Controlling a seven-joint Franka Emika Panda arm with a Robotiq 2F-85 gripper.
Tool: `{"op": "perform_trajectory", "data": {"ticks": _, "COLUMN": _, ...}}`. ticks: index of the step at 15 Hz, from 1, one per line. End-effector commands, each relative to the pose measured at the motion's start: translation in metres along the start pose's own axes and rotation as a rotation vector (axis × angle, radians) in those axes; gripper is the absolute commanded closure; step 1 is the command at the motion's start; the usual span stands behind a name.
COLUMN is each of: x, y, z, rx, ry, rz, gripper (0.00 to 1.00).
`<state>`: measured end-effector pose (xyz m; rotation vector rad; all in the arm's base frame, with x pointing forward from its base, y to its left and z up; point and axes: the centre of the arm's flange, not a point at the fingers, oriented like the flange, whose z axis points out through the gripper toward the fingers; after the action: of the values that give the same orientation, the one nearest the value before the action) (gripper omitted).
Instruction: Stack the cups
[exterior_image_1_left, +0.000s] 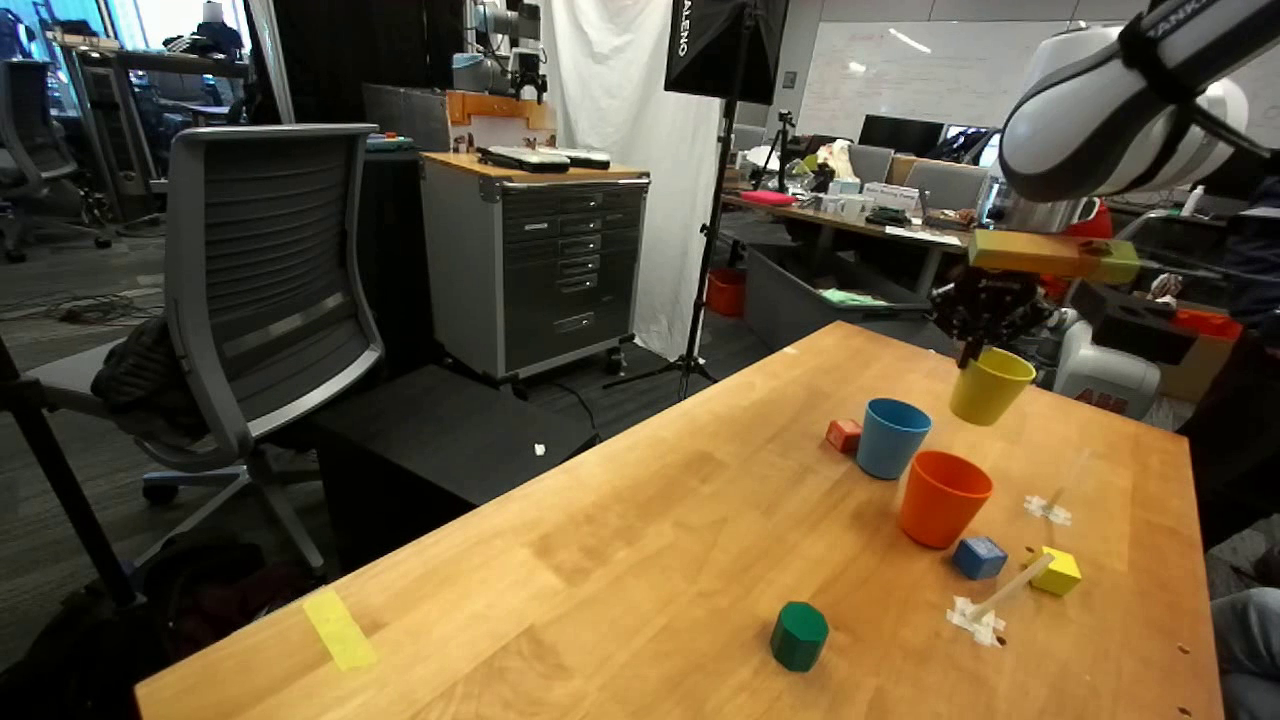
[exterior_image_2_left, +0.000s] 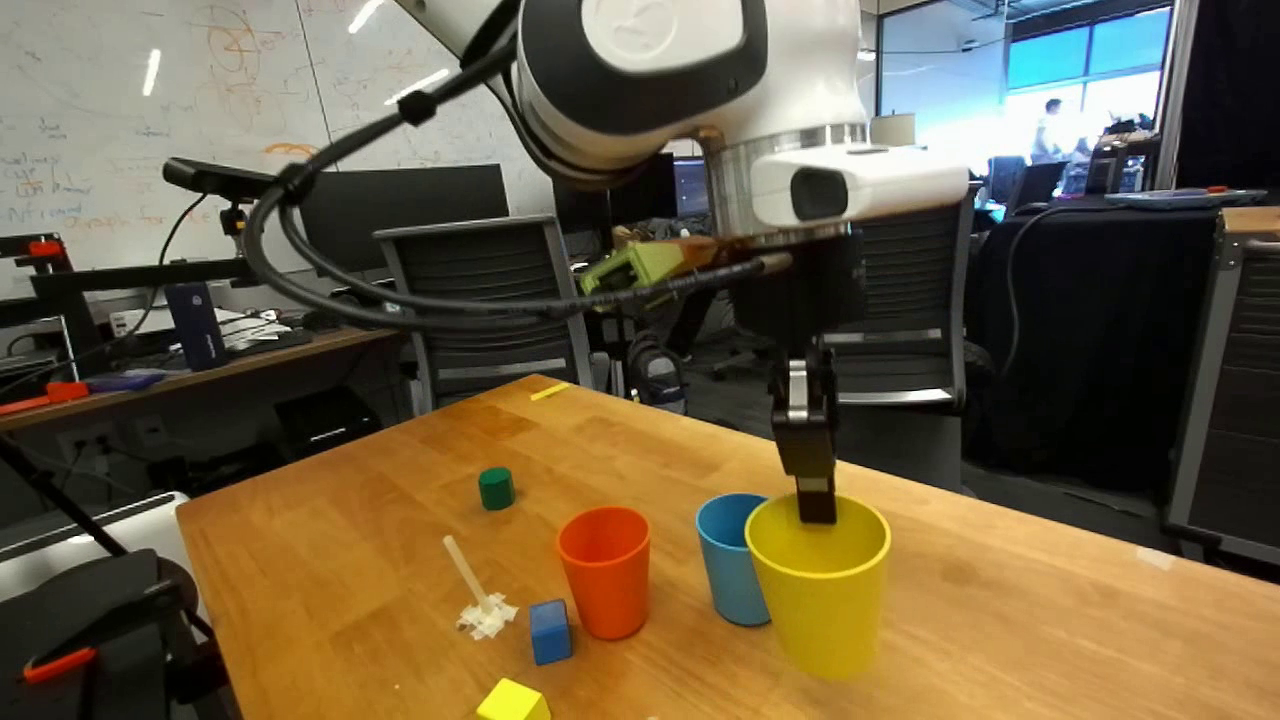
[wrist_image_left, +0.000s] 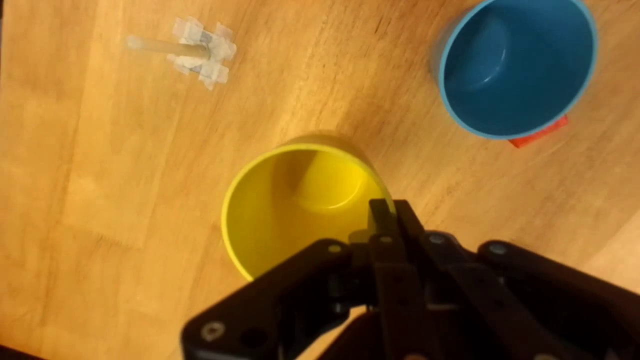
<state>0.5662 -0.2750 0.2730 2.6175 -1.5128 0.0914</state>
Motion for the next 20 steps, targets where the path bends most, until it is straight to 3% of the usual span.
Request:
{"op": "perform_trajectory", "data": {"ticks": 1, "x": -0.019, "y": 0.019, "z": -0.066, "rx": 0.031, "ry": 0.007, "rz": -0.017, "gripper": 0.99}}
{"op": "perform_trajectory", "data": {"ticks": 4, "x": -0.026, "y": 0.017, "z": -0.101, "rx": 0.057, "ry": 0.018, "rz": -0.033, "gripper": 0.99}}
{"op": "perform_trajectory", "data": {"ticks": 10, "x": -0.048, "y": -0.013, "z": -0.13, "rx": 0.133, "ry": 0.024, "rz": -0.082, "gripper": 0.99}}
{"op": "perform_trajectory", "data": {"ticks": 20, "x": -0.062, "y": -0.05, "z": -0.106, "rx": 0.134, "ry": 0.008, "rz": -0.123, "gripper": 0.99}}
